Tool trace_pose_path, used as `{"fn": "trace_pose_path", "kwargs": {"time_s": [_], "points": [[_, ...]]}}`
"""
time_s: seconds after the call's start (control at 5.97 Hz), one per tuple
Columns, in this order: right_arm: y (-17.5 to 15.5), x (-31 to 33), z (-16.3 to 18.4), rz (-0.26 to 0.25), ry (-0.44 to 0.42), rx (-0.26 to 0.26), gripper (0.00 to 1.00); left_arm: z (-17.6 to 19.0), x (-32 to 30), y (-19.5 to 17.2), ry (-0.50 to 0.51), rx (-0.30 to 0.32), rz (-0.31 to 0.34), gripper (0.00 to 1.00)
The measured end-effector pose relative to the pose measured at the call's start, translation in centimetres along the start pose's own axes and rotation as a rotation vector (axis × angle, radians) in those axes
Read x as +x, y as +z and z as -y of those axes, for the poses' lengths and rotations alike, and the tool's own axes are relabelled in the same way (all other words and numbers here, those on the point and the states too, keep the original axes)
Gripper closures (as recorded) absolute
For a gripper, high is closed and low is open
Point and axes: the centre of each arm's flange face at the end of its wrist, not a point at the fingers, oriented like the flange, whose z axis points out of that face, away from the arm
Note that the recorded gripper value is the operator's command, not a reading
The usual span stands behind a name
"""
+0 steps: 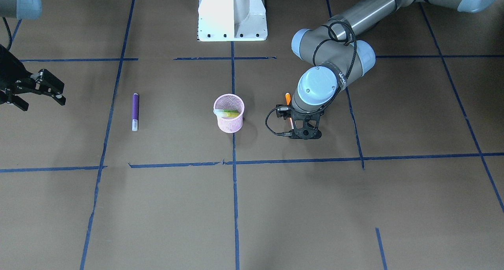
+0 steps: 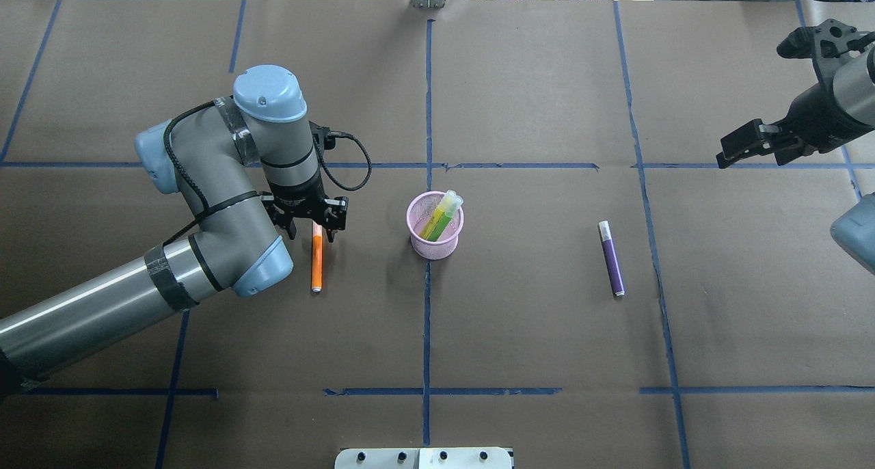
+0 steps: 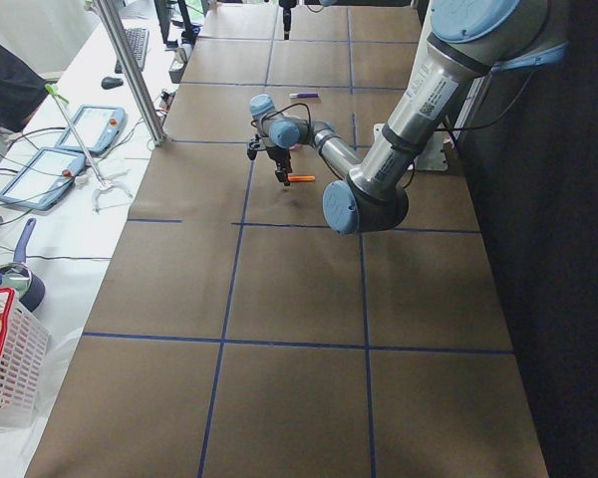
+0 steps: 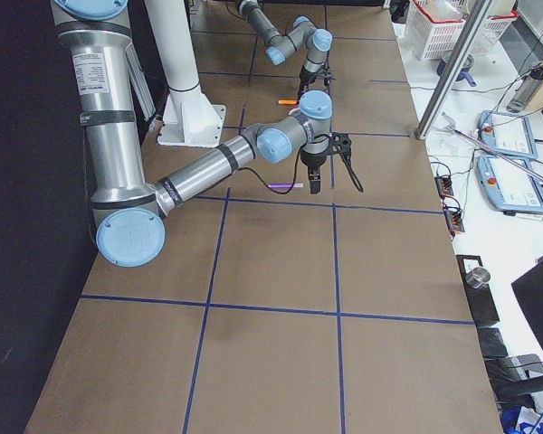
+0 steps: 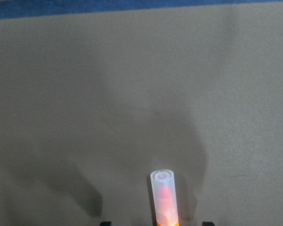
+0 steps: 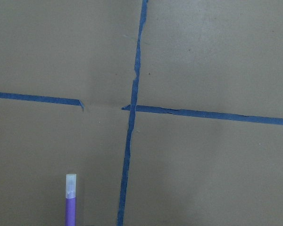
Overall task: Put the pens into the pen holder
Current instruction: 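Grasp the orange marker with the left gripper while the right gripper withdraws, then lift the orange marker with the left gripper and move it over the cup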
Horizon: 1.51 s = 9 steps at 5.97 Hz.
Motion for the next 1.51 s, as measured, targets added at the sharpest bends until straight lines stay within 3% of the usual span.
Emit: {"fn": "trace_pose_path", "kwargs": {"time_s": [0.17,0.67,1.0,1.34,1.51], "points": [[0.1,0.1,0.0,-0.001,0.002,-0.002,0.0,0.1,0.1,0.1,0.002,0.002,-0.002,0.41],[0.2,0.2,-0.1,-0.001,0.002,-0.004,0.0,0.1,0.2,0.3,0.005,0.0,-0.003,0.86],[0.3,0.3,0.0,-0.003,0.005,-0.005,0.0,0.0,0.3,0.4,0.013,-0.001,-0.004,1.0],[0.4,0.3,0.0,0.0,0.006,-0.008,0.0,-0.1,0.6,0.1,0.035,0.013,-0.024,1.0],[0.2,0.2,-0.1,0.003,0.004,-0.007,0.0,-0.8,1.4,-1.9,0.066,0.048,-0.064,1.0]]}}
